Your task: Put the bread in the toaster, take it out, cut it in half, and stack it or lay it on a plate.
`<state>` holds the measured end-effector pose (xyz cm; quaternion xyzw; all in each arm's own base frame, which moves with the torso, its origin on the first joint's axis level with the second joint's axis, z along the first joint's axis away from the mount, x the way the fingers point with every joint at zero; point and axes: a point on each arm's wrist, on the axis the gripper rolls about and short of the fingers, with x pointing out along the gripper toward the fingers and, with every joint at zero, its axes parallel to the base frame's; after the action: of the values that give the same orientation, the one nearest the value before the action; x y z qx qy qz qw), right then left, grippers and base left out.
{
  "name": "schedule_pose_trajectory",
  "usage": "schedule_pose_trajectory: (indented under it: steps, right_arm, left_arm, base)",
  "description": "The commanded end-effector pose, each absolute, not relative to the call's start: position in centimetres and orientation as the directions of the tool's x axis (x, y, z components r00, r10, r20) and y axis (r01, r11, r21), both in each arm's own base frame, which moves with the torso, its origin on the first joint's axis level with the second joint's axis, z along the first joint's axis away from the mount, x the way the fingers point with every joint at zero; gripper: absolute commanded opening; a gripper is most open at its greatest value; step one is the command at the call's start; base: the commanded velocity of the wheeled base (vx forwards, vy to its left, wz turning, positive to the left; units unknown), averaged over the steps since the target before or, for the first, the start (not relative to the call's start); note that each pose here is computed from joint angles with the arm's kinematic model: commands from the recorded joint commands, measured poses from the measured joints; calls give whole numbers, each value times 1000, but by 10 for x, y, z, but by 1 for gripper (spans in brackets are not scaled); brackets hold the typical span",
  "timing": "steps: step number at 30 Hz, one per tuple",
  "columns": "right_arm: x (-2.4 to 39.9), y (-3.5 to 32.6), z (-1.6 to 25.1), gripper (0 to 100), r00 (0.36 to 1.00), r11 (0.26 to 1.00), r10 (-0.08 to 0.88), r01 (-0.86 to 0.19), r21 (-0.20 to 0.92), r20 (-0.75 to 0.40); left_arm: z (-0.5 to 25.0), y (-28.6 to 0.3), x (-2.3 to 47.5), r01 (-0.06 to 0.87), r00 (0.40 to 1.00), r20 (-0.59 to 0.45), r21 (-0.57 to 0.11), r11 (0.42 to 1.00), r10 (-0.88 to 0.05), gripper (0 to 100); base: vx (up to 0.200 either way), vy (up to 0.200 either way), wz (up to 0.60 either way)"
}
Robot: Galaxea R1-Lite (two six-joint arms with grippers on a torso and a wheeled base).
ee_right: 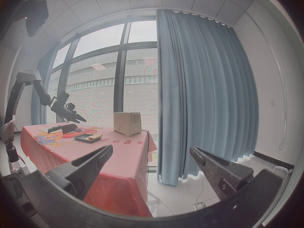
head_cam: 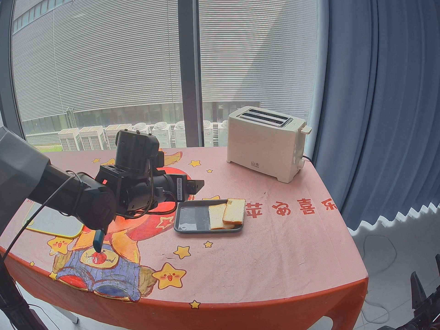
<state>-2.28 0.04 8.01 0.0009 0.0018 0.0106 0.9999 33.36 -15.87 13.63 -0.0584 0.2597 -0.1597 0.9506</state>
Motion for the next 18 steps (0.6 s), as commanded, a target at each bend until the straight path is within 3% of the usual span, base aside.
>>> schedule_pose_trajectory:
  steps: [1, 18]
  right_arm:
    - [-23, 0, 76, 100, 1000, 1000, 21, -21, 2, -8]
    - [-23, 0, 76, 100, 1000, 1000, 21, -21, 2, -8]
  left_arm:
    - [141, -151, 329, 262, 820, -471, -195, 945, -325, 100]
    - [141, -113, 299, 195, 833, -484, -195, 961, -267, 100]
  base:
    - [0, 0, 0]
    - [0, 0, 0]
